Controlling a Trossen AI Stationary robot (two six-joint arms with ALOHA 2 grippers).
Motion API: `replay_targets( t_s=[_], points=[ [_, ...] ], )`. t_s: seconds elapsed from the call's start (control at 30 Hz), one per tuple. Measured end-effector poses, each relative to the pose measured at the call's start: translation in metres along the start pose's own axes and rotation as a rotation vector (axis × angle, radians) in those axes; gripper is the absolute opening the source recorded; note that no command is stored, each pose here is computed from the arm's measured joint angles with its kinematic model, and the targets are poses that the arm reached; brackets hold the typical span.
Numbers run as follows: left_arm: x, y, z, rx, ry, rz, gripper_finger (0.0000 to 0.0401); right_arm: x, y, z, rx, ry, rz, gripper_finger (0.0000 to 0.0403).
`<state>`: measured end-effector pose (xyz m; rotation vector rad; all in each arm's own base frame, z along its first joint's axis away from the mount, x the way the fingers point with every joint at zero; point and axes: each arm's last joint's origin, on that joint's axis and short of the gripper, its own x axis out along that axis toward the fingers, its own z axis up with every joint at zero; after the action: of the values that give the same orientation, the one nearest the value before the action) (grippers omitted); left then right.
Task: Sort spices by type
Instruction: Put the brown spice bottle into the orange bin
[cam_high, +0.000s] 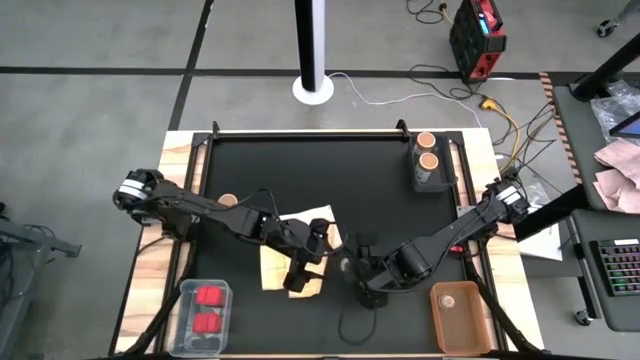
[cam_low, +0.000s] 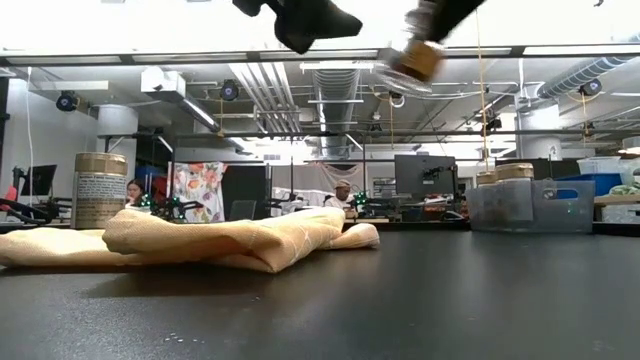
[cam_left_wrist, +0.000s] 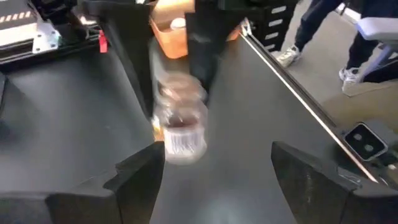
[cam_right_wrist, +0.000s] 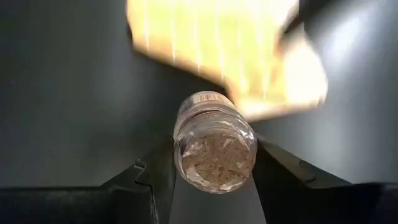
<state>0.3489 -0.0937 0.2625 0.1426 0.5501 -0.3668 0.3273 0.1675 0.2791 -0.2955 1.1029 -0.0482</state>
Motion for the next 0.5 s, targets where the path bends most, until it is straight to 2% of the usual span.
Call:
replay_targets(
  t_s=[0.17,0.33,0.5],
  points=[
    [-0.018,0.0,0.009,0.002,-0.035,0.022,0.0279,-0.003,0.001,-0.016,0.179,0.203,0.099,0.0166],
    [-0.041,0.002,0.018,-0.001,-0.082,0.132,0.0279,-0.018,0.017,-0.032,0.311,0.351,0.18,0.0166],
    [-0.067,0.002,0.025,-0.005,-0.141,0.217,0.0279,-0.05,0.035,-0.052,0.44,0.366,0.165,0.0166]
  ],
)
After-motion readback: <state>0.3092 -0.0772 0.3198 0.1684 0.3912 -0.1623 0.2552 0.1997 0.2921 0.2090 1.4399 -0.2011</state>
